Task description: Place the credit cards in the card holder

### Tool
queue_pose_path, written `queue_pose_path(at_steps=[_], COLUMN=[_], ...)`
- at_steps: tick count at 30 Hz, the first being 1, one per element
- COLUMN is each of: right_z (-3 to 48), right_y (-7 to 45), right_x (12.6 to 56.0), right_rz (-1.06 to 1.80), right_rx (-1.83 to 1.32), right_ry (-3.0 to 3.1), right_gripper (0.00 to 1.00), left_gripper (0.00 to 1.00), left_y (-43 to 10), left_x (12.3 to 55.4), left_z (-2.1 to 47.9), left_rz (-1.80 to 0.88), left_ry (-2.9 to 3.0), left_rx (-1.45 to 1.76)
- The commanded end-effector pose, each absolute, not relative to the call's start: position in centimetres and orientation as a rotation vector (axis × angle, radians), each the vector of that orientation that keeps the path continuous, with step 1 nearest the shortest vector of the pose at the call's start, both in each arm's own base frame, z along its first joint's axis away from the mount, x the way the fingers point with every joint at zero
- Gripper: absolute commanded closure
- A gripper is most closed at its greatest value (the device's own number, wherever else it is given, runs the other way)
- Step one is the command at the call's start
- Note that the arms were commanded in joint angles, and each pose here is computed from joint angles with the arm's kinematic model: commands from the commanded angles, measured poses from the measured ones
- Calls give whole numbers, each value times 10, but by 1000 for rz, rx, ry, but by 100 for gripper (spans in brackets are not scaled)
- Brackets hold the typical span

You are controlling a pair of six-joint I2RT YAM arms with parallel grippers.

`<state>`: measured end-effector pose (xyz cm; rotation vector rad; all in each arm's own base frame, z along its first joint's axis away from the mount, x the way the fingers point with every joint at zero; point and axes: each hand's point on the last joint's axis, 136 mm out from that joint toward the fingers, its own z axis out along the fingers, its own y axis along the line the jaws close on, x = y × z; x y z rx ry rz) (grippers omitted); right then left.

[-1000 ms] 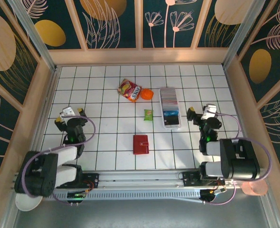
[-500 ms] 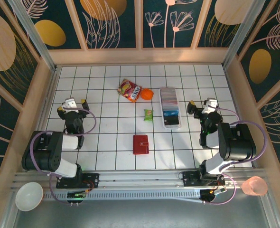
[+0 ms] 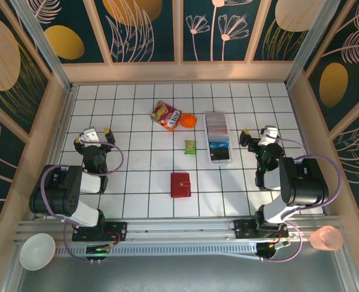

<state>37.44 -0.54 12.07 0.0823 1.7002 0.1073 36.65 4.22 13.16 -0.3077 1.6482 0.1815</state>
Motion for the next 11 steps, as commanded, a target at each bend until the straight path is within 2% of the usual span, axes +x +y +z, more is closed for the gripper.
queue_pose_path(at_steps=[1, 11], right_z=[126, 125], right_y=[-7, -7], right_x=[377, 378], right_rz=[91, 92], right_rx=[88, 87], right_ry=[1682, 1683], right_gripper=[1, 1], left_gripper=[1, 1], left_y=[44, 44], left_x=[366, 366], left_z=[139, 140], left_rz=[160, 160], left_ry=[1611, 1609], left_rx=[-322, -322])
